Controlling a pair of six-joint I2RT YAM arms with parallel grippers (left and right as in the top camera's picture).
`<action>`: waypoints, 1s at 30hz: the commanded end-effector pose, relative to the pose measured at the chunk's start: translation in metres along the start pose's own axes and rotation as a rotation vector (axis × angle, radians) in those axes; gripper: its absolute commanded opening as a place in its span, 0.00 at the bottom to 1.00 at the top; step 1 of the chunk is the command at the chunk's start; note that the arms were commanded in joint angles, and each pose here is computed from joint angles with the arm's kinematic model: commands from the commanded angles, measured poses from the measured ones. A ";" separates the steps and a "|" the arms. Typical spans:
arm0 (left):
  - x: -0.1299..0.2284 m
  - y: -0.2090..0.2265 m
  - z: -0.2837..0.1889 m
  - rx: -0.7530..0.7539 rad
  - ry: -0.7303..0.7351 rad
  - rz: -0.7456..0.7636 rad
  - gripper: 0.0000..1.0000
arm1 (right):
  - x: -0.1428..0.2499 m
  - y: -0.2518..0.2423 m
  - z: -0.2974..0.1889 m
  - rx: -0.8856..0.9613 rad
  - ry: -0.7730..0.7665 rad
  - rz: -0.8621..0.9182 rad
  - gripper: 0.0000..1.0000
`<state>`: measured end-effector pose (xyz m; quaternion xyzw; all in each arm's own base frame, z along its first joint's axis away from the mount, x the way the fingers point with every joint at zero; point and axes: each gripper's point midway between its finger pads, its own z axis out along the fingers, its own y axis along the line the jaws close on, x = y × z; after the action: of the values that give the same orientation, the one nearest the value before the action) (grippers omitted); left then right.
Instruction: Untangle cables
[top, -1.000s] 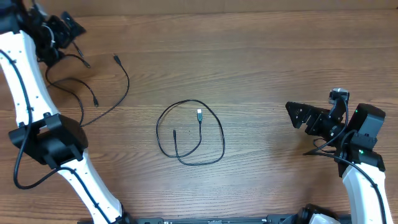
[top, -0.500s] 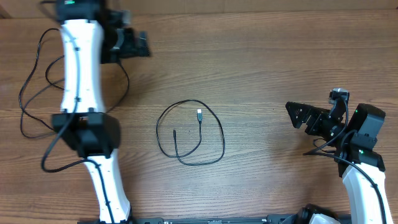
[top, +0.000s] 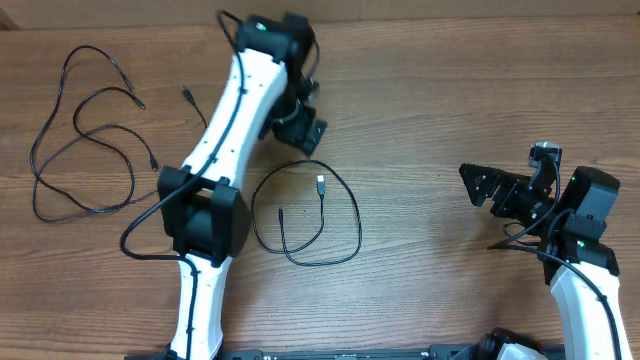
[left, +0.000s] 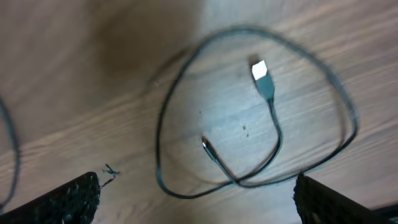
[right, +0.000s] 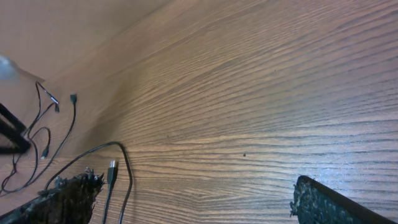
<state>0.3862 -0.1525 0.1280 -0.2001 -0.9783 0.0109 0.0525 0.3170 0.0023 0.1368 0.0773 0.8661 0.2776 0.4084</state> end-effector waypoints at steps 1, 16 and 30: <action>0.018 0.000 0.030 -0.042 0.108 0.049 1.00 | -0.004 -0.002 -0.001 0.012 -0.010 -0.009 1.00; 0.027 0.006 0.090 -0.057 0.167 0.033 1.00 | -0.004 -0.002 -0.001 0.012 -0.008 -0.008 1.00; 0.023 0.007 0.113 -0.061 0.144 0.017 0.36 | -0.002 -0.003 -0.001 0.013 -0.001 -0.002 1.00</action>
<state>0.3556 -0.1396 0.0169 -0.2147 -0.9691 -0.0309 0.1177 0.3151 0.0028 0.1346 0.0804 0.8684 0.2785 0.4024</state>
